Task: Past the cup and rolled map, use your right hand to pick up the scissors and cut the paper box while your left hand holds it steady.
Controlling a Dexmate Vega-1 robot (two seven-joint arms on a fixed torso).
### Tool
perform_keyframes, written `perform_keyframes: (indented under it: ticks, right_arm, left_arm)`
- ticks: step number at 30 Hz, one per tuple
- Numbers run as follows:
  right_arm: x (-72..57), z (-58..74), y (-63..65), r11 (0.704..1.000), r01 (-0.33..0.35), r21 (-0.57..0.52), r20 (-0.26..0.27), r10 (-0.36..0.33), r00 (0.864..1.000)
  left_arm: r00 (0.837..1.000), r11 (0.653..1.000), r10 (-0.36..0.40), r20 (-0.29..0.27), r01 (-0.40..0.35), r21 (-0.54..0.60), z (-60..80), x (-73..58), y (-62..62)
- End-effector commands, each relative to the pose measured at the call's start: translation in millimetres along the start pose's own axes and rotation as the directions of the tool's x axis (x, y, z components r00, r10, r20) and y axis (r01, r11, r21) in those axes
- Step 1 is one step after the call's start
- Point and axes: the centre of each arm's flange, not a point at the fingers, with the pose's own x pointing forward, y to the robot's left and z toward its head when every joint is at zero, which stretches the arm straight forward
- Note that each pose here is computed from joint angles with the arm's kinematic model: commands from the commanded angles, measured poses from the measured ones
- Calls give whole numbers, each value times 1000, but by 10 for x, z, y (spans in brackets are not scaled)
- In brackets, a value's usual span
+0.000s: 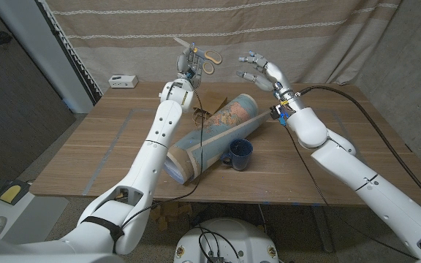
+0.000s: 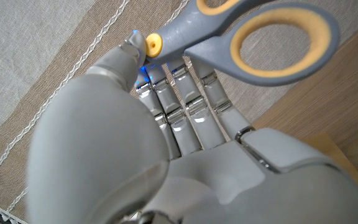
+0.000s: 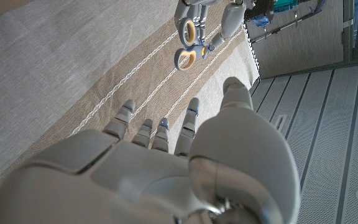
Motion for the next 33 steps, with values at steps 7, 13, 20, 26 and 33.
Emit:
perform_keyframes:
  ticks: [7, 13, 20, 26, 33]
  right_arm:
    - [-29, 29, 65, 994, 17, -108, 7, -17, 1000]
    - [-29, 51, 80, 987, 29, -160, 18, -27, 999]
    - [-19, 2, 82, 984, 26, -177, -19, -30, 999]
    - [-24, -17, 69, 981, 30, -193, -35, -38, 999]
    - [-46, -22, 62, 977, 49, -208, -45, -60, 997]
  left_arm:
    - [998, 1000, -20, -52, 19, -17, -166, 52, -69]
    - [997, 1000, -23, -80, 22, -15, -237, 50, -77]
    - [994, 999, -37, -98, 38, 0, -296, 40, -109]
    - [992, 999, -44, -119, 45, 5, -373, 17, -130]
    - [990, 999, -53, -130, 54, 4, -434, -2, -148]
